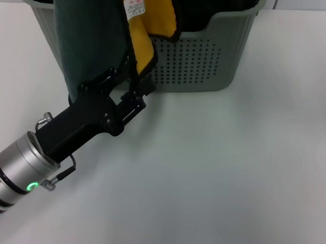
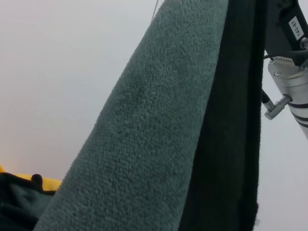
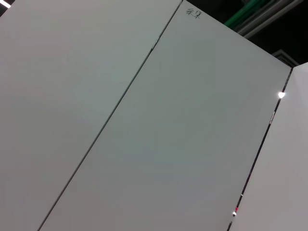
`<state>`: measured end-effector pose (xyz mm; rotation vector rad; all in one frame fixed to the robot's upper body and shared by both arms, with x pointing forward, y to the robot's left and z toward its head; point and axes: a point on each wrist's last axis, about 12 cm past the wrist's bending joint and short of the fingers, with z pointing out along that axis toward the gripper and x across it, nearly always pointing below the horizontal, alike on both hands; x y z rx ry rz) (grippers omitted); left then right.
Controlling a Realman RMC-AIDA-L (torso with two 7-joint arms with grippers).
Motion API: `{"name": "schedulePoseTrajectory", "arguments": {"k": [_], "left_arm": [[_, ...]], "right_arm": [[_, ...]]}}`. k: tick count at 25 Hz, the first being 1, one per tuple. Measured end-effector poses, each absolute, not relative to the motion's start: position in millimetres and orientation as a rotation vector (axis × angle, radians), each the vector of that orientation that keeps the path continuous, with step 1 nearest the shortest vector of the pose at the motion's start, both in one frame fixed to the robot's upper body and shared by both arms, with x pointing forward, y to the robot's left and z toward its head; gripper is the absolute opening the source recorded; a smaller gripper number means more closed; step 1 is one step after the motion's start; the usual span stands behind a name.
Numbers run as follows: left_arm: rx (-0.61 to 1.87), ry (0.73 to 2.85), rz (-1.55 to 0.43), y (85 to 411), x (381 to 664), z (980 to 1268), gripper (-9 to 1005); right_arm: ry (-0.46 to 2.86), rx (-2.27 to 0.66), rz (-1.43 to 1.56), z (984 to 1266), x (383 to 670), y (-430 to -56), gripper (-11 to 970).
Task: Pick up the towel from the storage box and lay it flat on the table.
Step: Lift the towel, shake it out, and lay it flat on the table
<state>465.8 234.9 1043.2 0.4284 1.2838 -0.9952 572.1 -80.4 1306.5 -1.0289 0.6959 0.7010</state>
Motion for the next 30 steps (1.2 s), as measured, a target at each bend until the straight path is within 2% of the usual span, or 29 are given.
{"name": "schedulePoseTrajectory", "arguments": {"k": [3,14,20,25,30], "left_arm": [[0.426,1.285,-0.995,235,465,1043,607],[0.417,1.288,-0.998,237,461,1041,191],[0.375,1.28,-1.059,240,456,1044,31],[0.376,1.149,-1.173,260,443,1061,24],[0.421,1.074,-1.281,287,441,1083,20]], "right_arm": [[0.696,-1.03,0.702,1306,572,-80,26],[0.707,-1.025,0.699,1304,573,-82,27],[0.736,-1.012,0.697,1296,573,-89,28],[0.849,-1.01,0.762,1279,571,-102,28],[0.971,-1.059,0.823,1269,557,-115,29]]}}
